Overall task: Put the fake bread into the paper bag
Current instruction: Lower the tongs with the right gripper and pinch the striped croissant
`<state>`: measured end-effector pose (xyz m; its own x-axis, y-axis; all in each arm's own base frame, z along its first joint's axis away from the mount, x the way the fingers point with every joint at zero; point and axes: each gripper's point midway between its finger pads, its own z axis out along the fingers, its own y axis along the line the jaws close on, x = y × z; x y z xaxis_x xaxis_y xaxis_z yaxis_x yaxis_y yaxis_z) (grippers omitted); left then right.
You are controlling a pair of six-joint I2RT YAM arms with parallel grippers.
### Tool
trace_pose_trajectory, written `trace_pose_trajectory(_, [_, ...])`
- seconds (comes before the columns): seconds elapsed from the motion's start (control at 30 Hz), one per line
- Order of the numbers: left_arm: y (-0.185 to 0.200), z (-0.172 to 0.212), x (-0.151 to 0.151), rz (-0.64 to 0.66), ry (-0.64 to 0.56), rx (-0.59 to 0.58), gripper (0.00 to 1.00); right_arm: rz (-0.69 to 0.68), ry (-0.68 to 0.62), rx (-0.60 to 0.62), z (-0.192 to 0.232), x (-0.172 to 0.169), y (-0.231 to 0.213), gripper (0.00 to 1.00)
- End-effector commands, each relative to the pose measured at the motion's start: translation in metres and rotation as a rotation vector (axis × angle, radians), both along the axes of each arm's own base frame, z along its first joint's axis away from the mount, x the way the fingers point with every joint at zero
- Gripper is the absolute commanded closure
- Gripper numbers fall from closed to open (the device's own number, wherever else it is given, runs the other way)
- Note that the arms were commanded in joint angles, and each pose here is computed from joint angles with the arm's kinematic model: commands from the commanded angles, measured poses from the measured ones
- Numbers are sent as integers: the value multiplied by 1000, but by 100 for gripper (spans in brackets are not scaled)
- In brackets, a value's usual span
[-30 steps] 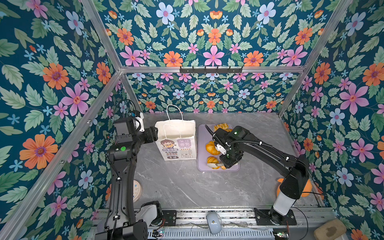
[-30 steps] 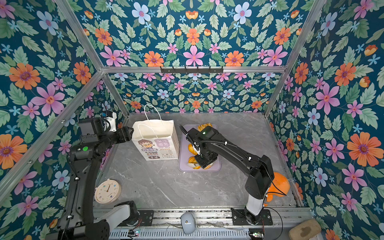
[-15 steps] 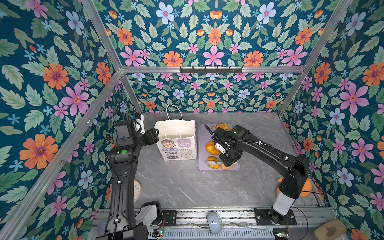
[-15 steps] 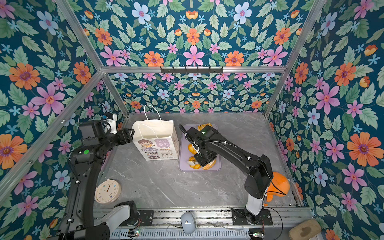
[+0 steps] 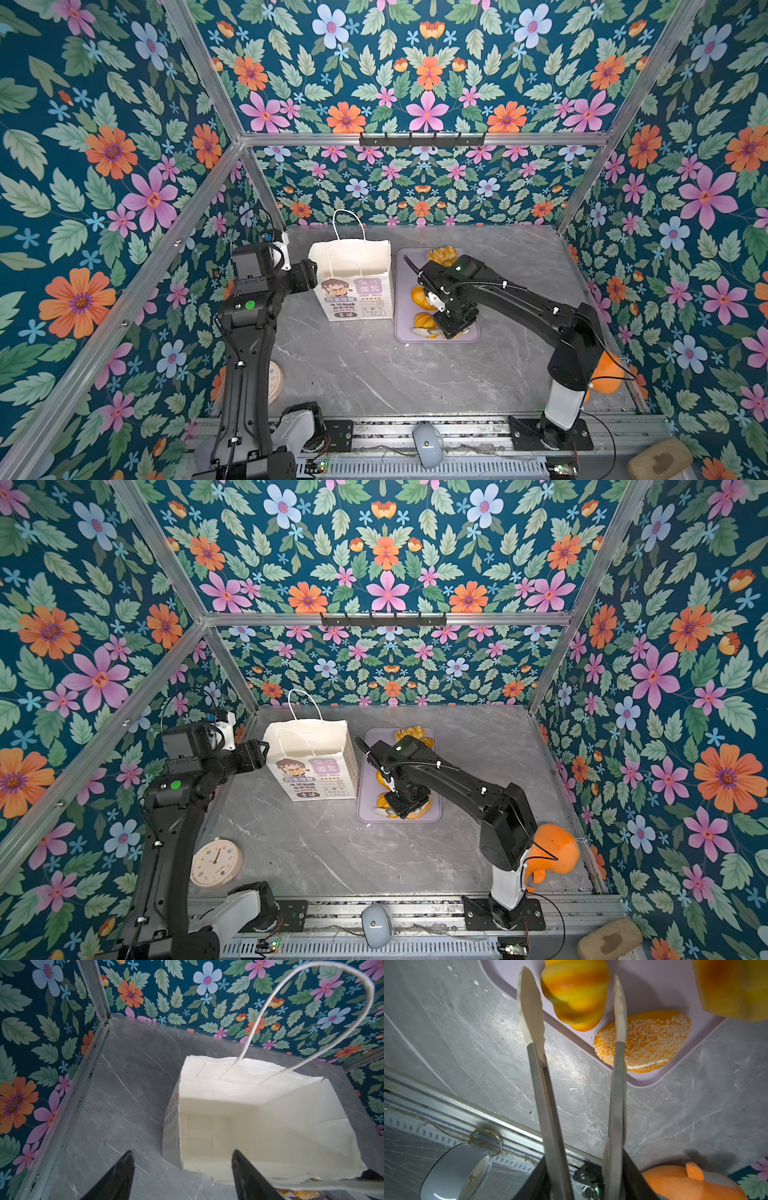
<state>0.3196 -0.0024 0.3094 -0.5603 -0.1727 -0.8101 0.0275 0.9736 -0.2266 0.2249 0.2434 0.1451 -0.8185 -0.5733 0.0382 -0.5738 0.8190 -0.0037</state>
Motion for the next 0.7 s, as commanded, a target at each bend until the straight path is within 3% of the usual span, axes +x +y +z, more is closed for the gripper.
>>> trace_pose_trajectory(0.0, [1, 5, 3, 0, -24, 6, 25, -5, 6, -2, -2, -1, 1, 56])
trace_pose_trajectory(0.23, [-1, 7, 4, -10, -33, 0, 25, -1, -9, -1, 4, 0, 1, 62])
trace_pose_trajectory(0.67, [-4, 10, 2, -16, -56, -14, 25, 53, -140, 95, 66, 3, -1, 72])
